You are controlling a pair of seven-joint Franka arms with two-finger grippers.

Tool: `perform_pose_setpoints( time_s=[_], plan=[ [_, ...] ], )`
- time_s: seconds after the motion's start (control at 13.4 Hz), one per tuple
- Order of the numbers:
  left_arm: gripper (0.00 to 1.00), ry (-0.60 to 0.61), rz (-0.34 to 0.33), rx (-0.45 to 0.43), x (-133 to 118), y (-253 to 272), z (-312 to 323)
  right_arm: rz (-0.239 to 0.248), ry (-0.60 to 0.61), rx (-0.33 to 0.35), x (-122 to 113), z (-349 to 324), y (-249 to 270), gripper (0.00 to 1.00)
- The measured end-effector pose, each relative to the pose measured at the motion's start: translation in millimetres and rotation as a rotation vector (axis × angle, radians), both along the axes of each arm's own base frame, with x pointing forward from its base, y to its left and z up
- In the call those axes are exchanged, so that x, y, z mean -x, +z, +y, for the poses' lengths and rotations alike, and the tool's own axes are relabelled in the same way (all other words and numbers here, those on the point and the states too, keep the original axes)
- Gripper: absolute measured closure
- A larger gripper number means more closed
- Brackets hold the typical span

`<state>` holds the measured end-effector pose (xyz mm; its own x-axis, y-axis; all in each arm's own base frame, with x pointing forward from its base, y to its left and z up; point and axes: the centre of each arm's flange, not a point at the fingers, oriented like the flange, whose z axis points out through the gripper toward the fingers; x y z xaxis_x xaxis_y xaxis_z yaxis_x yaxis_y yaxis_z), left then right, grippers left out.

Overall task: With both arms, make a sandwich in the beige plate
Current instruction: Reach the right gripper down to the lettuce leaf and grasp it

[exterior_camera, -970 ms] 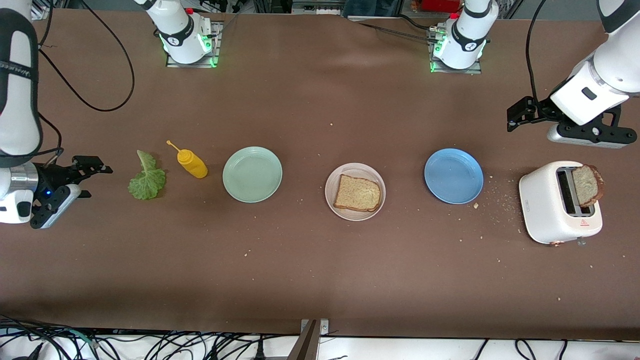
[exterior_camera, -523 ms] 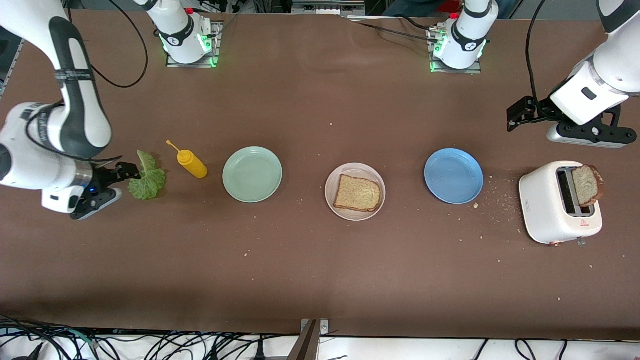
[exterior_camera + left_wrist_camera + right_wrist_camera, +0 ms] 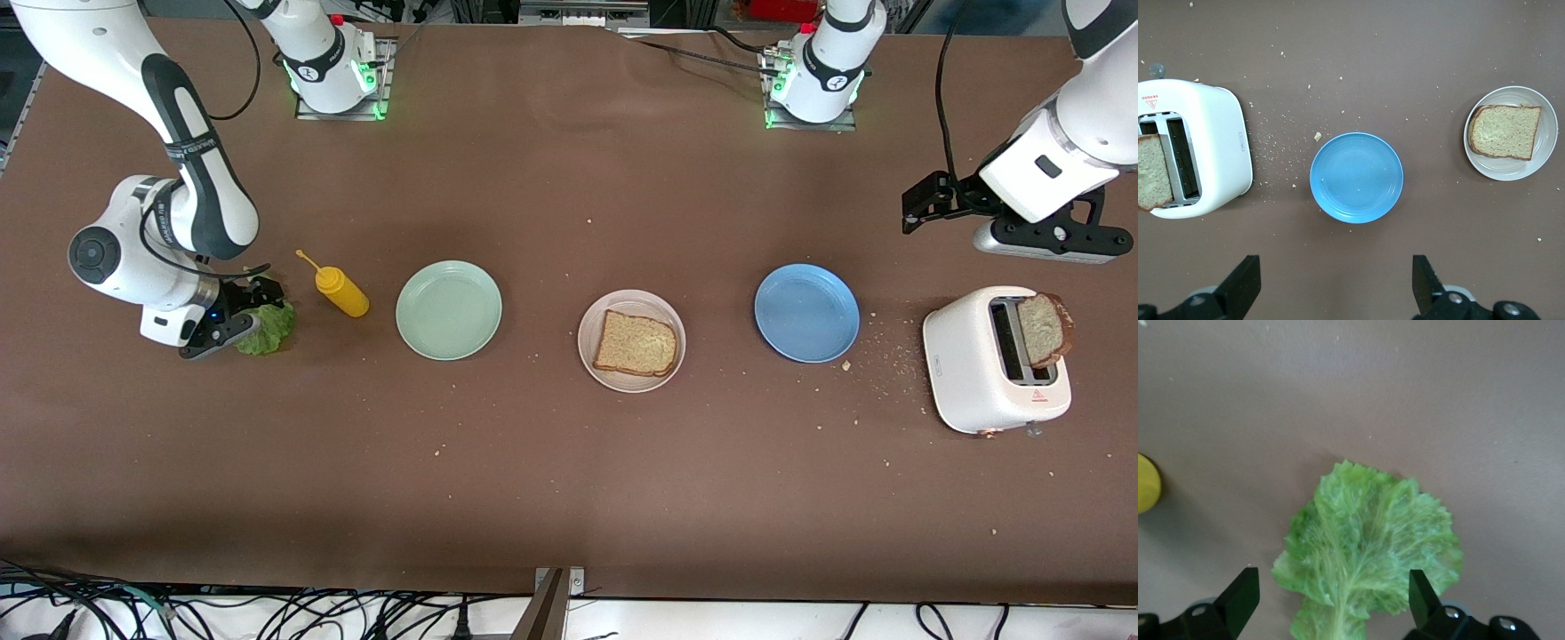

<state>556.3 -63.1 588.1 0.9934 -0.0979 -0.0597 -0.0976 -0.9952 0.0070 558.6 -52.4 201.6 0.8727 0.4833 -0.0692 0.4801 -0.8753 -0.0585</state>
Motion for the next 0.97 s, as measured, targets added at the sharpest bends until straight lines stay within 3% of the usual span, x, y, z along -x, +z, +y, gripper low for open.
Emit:
perform_pose_setpoints(
  time_s=[0.3,0.67,0.75,0.97],
  plan=[
    [0.0,0.0,0.01,-0.001,1.1,-0.8,0.1,0.004,0.002,0.005,2.2,0.4,-16.6,0.06],
    [0.0,-0.001,0.011,-0.001,1.2,-0.9,-0.1,0.001,0.009,0.005,1.4,4.5,-16.7,0.63],
    [0.0,-0.001,0.011,-0.001,1.3,-0.9,-0.2,0.0,0.009,0.005,0.9,4.5,-16.3,0.71],
    [0.0,-0.001,0.011,-0.001,1.3,-0.9,-0.2,-0.003,0.01,0.005,0.0,5.1,-15.4,0.82]
  ],
)
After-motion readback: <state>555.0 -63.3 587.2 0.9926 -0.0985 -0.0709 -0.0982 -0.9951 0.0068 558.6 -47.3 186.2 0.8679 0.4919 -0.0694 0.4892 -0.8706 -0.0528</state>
